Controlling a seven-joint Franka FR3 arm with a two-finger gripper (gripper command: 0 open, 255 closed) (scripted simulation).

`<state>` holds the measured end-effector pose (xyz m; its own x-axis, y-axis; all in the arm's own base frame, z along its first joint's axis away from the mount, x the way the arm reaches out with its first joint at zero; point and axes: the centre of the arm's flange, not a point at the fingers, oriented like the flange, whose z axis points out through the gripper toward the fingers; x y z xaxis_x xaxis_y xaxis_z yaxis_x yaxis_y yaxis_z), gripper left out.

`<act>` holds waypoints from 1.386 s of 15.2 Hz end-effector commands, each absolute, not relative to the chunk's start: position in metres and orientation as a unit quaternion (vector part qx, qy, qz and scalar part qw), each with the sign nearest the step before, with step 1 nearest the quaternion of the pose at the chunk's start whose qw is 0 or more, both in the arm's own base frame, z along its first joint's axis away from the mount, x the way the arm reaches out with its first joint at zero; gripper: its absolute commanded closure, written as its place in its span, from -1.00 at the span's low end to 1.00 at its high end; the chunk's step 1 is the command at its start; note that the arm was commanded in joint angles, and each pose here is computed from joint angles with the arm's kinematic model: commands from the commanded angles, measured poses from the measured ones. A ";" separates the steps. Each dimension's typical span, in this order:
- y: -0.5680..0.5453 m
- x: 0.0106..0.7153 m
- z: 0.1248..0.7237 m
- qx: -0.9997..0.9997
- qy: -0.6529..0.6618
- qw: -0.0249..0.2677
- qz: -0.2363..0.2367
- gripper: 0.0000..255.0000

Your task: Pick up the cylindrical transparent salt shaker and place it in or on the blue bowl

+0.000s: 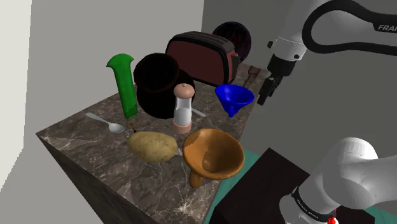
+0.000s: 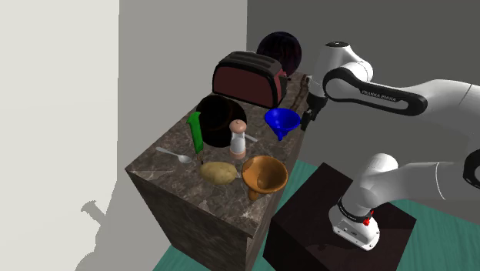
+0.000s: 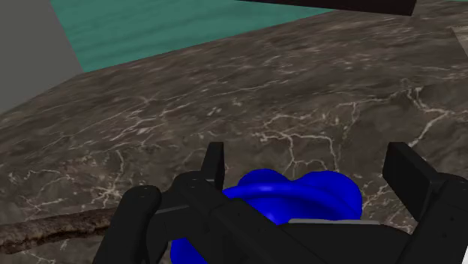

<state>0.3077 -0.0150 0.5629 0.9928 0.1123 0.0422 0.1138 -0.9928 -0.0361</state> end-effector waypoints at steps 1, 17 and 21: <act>-0.015 0.308 0.563 -0.998 -0.057 0.019 -0.020 -1.00; 0.144 0.419 0.610 -0.997 -0.027 0.067 -0.018 -1.00; 0.182 0.448 0.624 -0.997 -0.020 0.078 -0.018 -1.00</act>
<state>0.4408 0.1701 0.6211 0.9984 0.0405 0.0389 0.0459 -0.9878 -0.1485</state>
